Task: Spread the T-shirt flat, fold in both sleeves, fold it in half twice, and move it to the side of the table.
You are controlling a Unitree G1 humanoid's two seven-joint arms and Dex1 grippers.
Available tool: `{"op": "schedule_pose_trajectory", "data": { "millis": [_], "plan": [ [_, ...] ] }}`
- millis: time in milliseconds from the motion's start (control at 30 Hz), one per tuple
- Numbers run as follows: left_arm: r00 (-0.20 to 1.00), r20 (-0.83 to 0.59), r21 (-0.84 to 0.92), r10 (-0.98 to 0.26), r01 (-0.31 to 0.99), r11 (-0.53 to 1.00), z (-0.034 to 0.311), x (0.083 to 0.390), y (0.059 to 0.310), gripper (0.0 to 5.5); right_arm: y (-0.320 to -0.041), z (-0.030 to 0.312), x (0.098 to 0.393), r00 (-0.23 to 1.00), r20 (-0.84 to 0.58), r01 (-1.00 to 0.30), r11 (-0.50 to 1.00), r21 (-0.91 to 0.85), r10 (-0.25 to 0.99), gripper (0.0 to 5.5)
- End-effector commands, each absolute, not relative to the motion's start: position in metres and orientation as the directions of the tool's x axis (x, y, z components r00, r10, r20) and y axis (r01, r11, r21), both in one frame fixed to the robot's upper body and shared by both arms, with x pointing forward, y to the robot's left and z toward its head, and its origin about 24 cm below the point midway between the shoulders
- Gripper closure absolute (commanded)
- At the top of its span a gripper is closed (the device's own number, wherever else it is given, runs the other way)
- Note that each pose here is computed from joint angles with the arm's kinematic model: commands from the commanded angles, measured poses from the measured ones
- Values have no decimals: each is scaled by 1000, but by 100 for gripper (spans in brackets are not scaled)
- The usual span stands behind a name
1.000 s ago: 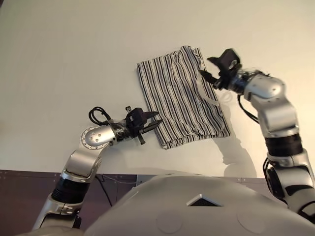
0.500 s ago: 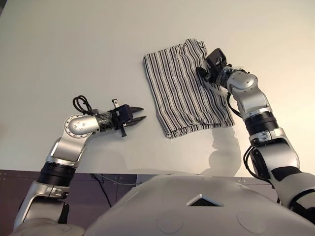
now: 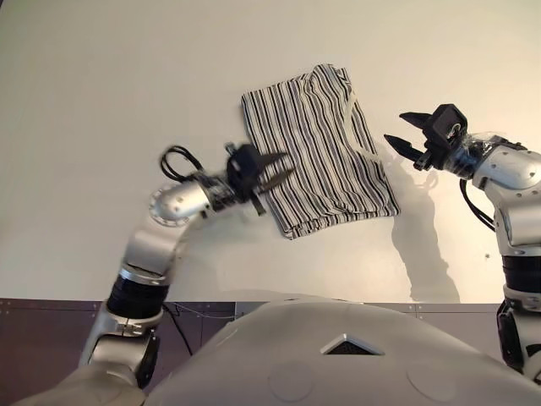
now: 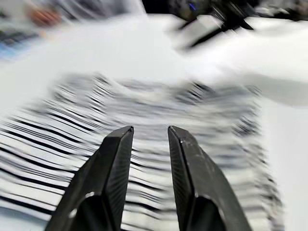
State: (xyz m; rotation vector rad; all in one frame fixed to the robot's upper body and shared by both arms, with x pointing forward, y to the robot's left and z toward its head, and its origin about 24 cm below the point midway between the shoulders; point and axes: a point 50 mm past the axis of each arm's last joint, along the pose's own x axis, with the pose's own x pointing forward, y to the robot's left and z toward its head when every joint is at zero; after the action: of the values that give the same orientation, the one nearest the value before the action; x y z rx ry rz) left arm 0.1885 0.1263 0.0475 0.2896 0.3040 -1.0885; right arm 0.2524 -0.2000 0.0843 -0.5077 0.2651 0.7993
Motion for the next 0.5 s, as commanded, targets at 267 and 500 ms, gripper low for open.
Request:
{"op": "schedule_pose_trajectory", "data": {
  "millis": [267, 500],
  "plan": [
    [370, -713, 287, -596, 929, 234, 24, 193, 183, 419, -180, 84, 244, 641, -385, -767, 535, -354, 664, 341],
    [491, -551, 357, -675, 869, 342, 46, 194, 170, 419, -161, 96, 218, 548, -361, -827, 423, -371, 755, 341]
  ]
}}
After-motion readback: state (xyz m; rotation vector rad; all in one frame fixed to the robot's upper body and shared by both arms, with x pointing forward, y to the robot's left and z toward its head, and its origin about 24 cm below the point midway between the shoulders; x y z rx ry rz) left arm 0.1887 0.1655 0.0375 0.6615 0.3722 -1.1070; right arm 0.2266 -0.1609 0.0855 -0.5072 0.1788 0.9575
